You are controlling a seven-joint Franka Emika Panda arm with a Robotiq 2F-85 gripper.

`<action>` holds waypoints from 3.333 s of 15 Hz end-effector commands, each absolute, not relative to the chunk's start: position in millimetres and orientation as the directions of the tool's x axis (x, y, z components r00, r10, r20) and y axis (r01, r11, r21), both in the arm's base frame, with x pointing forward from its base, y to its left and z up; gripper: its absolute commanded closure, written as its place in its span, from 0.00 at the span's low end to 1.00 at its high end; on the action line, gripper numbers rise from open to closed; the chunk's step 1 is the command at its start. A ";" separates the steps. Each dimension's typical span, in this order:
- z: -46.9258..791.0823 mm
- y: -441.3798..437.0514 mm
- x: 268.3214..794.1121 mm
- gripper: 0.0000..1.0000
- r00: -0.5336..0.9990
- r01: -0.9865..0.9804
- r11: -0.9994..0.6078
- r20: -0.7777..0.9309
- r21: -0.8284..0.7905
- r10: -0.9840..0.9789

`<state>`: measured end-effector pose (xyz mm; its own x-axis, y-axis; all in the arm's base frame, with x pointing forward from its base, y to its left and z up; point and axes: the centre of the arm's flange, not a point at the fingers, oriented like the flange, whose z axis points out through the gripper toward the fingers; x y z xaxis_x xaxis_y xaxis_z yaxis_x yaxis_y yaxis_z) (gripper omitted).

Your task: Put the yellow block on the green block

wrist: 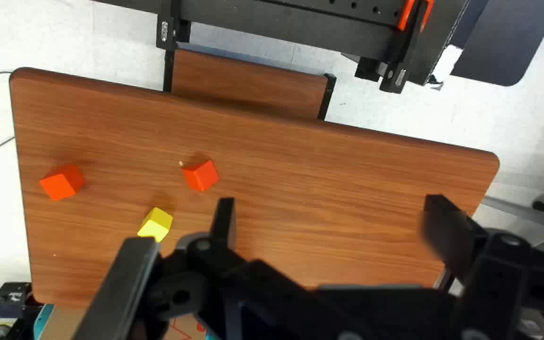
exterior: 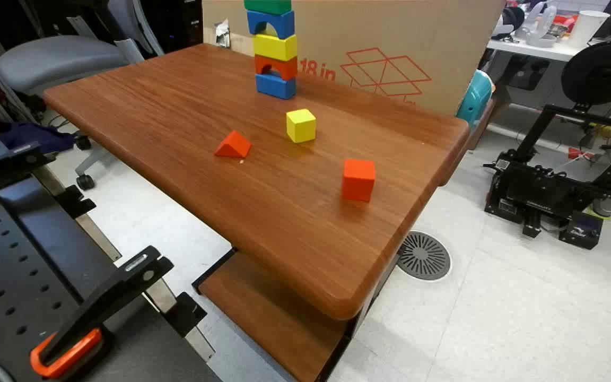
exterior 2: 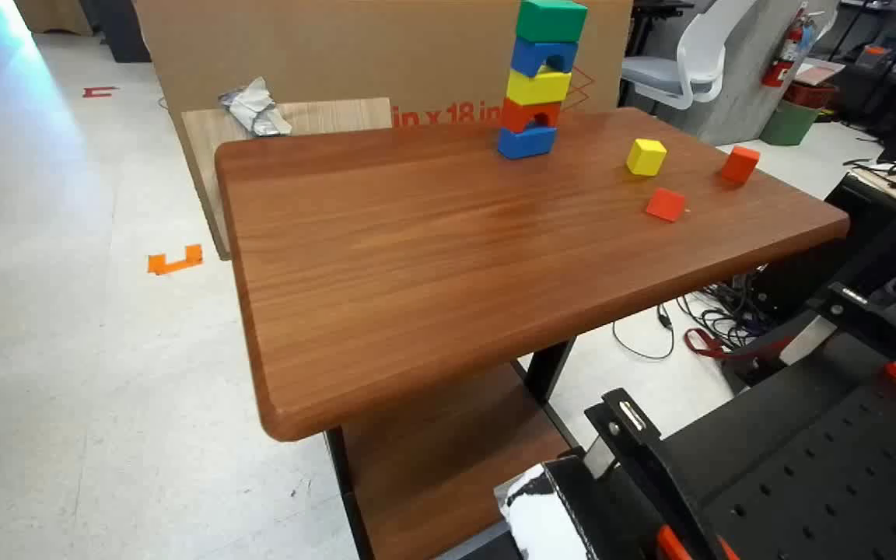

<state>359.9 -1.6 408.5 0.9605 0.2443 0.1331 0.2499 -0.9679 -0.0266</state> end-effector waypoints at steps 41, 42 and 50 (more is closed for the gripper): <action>282.1 -118.2 532.1 0.00 0.976 -0.220 -0.969 -0.040 -0.116 -0.216; 274.3 -123.4 535.9 0.00 0.969 -0.246 -0.964 -0.048 -0.103 -0.242; 229.1 -135.4 564.5 0.00 0.928 -0.373 -0.926 -0.022 -0.056 -0.372</action>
<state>543.6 -137.0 239.4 0.9413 -0.3338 -0.0512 -0.3368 -0.9390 -0.0693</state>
